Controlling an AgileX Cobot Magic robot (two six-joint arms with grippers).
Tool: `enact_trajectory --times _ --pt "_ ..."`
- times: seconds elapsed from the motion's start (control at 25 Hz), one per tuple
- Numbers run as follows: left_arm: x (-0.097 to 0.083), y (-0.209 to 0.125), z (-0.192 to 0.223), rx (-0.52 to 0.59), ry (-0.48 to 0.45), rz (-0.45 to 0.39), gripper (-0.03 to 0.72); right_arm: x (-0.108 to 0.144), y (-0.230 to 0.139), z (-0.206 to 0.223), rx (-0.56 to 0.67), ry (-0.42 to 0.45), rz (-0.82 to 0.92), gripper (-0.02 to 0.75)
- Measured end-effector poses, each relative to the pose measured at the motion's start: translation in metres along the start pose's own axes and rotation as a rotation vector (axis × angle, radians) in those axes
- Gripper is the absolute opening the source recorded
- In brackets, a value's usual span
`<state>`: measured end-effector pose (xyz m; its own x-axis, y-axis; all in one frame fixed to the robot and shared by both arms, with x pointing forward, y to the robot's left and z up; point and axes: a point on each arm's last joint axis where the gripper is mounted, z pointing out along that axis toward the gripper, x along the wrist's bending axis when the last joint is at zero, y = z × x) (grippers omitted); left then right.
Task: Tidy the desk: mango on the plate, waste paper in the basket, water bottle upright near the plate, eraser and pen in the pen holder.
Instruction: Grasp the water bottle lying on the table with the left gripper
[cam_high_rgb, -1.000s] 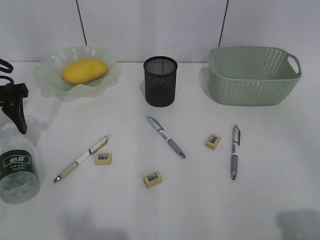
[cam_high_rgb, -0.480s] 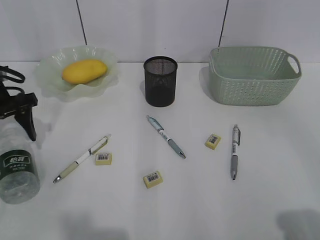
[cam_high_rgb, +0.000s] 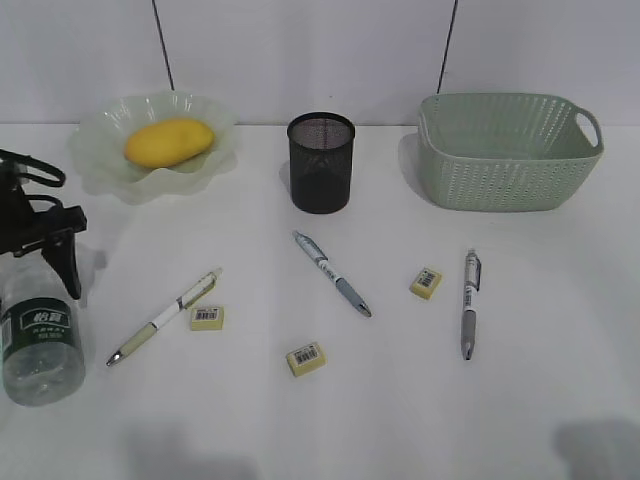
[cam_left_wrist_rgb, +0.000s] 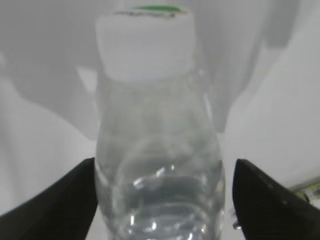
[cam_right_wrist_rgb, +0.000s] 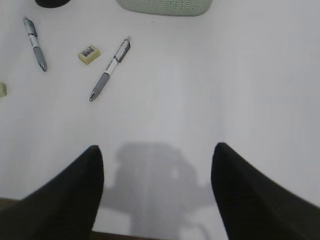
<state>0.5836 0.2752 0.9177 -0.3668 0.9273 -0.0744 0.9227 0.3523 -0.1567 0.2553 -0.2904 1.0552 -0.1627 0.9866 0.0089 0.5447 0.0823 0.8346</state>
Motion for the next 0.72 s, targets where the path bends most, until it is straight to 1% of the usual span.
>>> enact_trajectory --times 0.2,0.4,0.48,0.72 --pt "-0.0009 0.0033 0.0019 -0.026 -0.009 -0.001 0.572 0.0000 0.0000 0.0000 0.000 0.000 0.000 0.531" --pt "-0.0016 0.0036 0.0019 -0.031 -0.016 -0.004 0.532 0.0000 0.0000 0.0000 0.000 0.000 0.000 0.531" --pt "-0.0017 0.0036 0.0019 -0.030 -0.018 -0.006 0.503 0.0000 0.0000 0.0000 0.000 0.000 0.000 0.531" --pt "-0.0017 0.0032 0.0019 -0.026 -0.017 -0.006 0.501 0.0000 0.0000 0.0000 0.000 0.000 0.000 0.531"
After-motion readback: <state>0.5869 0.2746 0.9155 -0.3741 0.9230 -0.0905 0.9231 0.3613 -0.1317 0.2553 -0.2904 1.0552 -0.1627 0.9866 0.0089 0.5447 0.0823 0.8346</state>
